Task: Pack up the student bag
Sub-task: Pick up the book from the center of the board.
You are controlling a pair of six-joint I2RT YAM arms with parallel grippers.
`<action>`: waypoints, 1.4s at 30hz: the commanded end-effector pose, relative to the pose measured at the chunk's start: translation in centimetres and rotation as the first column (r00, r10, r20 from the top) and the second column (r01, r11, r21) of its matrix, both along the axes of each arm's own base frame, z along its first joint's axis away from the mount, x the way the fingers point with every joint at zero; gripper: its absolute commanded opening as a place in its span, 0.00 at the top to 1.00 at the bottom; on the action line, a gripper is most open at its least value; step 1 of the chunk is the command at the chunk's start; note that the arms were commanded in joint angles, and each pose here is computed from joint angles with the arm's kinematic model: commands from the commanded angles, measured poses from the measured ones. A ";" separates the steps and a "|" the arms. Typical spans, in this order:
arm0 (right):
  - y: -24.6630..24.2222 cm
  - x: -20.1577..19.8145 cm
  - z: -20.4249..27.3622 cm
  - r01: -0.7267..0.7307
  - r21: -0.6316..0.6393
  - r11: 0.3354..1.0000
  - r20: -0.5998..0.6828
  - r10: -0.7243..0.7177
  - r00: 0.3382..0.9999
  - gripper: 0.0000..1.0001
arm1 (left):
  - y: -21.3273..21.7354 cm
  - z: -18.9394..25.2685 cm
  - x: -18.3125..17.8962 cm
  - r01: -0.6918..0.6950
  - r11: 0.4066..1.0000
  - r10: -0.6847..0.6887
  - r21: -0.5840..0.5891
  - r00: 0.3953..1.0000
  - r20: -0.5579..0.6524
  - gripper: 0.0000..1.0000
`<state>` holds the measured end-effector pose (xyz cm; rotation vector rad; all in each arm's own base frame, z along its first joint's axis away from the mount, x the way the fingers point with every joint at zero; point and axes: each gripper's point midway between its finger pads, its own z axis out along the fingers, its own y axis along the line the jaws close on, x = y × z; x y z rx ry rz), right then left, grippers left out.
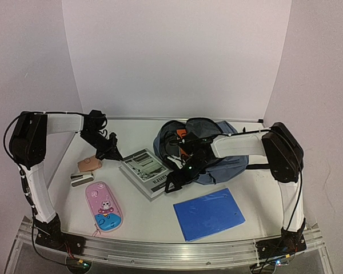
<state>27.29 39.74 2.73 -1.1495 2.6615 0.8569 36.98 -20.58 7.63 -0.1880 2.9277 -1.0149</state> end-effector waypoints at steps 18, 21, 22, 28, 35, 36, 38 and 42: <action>-1.1 3.1 18.1 -0.185 0.291 0.939 0.234 0.118 0.965 0.02 | -1.1 15.1 -3.9 0.370 0.927 -0.350 0.051 0.812 0.468 1.00; -3.1 0.9 15.2 -0.241 0.212 0.947 0.131 0.217 0.967 0.02 | -0.2 16.4 -2.5 0.275 0.957 -0.278 0.088 0.794 0.541 1.00; -4.0 0.1 14.0 -0.258 0.180 0.949 0.099 0.244 0.965 0.02 | -0.1 17.0 -2.1 0.246 0.965 -0.251 0.087 0.786 0.564 1.00; -6.8 -0.6 10.7 -0.254 0.106 0.962 0.059 0.248 0.967 0.02 | -1.8 17.0 0.2 0.242 0.970 -0.203 -0.004 0.822 0.533 1.00; -5.0 3.6 15.3 -0.234 0.159 0.959 0.215 0.198 0.956 0.02 | -3.9 21.5 -2.0 0.432 0.898 -0.275 -0.084 0.701 0.658 1.00; -4.4 4.4 15.9 -0.225 0.176 0.958 0.225 0.183 0.957 0.02 | -4.2 22.3 -2.6 0.465 0.880 -0.285 -0.094 0.677 0.678 1.00; -3.3 5.8 17.1 -0.213 0.221 0.952 0.235 0.160 0.959 0.02 | -4.7 23.8 -3.7 0.513 0.852 -0.296 -0.105 0.638 0.711 1.00; -1.1 8.3 19.3 -0.233 0.300 0.925 0.274 0.151 0.950 0.02 | -6.0 26.2 -5.7 0.582 0.805 -0.330 -0.117 0.602 0.727 1.00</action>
